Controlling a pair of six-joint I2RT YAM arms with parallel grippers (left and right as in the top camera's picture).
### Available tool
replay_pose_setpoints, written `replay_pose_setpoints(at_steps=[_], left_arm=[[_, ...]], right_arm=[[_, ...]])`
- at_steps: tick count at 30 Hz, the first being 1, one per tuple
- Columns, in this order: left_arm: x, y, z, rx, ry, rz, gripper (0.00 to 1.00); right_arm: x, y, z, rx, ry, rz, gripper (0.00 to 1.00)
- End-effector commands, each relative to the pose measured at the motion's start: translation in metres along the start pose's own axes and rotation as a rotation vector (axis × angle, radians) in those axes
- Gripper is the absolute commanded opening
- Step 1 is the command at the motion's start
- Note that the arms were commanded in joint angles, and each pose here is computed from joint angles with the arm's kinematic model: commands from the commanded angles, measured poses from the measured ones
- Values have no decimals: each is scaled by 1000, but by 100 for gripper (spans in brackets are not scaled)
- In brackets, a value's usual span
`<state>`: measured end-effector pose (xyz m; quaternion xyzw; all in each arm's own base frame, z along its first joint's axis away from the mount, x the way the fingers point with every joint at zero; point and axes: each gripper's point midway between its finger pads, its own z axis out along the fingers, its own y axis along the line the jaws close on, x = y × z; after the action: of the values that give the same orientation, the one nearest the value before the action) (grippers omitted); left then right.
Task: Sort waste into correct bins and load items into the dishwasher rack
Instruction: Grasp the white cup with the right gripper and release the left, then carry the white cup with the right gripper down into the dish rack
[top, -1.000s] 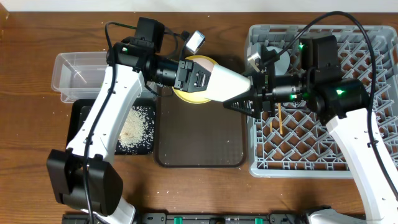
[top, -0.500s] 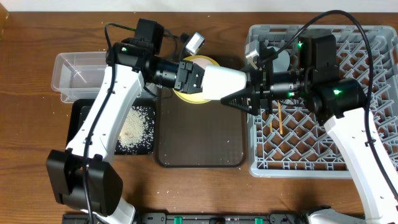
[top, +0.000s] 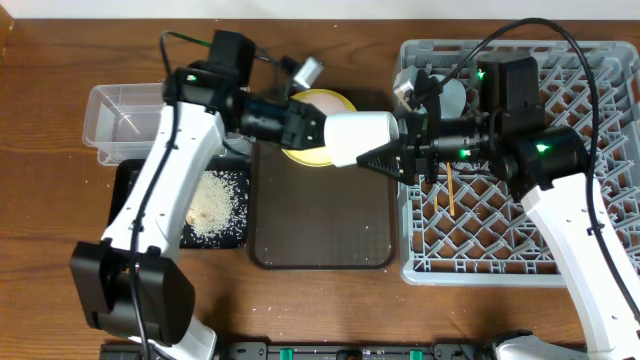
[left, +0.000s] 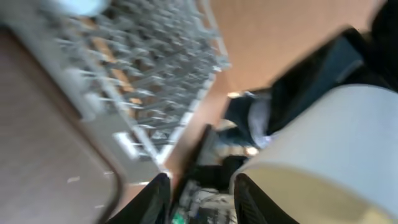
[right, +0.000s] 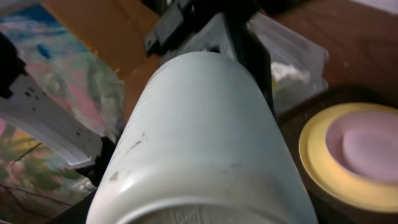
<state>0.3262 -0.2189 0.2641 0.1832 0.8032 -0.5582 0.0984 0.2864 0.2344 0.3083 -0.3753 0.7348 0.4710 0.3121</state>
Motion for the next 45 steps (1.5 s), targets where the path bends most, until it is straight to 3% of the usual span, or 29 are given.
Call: replay_pose_setpoints(at_steps=[1,5,7,10,13,16,20,34,45], left_arm=[[-6,31,-21,-128,-44,-28,39],[-11,51,-43,-203,-90,-56,47],[-10,64,-53,-268,-101,-73,55],[-6,84,-64,-380,-99,-98,63],[-3,100,-71,-481,-87,-104,77],[-1,109,-76,-538,-81,-107,81],[1,119,-83,-613,-72,-111,84],[3,126,-88,-664,-66,-114,91],[3,126,-88,-664,-66,-114,94]], right_arm=[[4,-7,0,76,31,4,25],[19,-29,-4,209,95,49,22],[31,-42,-9,297,139,89,18],[55,-67,-25,494,226,193,15],[82,-94,-53,749,306,330,15],[103,-109,-86,981,371,422,15],[114,-117,-112,1145,406,462,15],[118,-124,-117,1186,388,523,10],[160,-127,-88,1069,465,616,10]])
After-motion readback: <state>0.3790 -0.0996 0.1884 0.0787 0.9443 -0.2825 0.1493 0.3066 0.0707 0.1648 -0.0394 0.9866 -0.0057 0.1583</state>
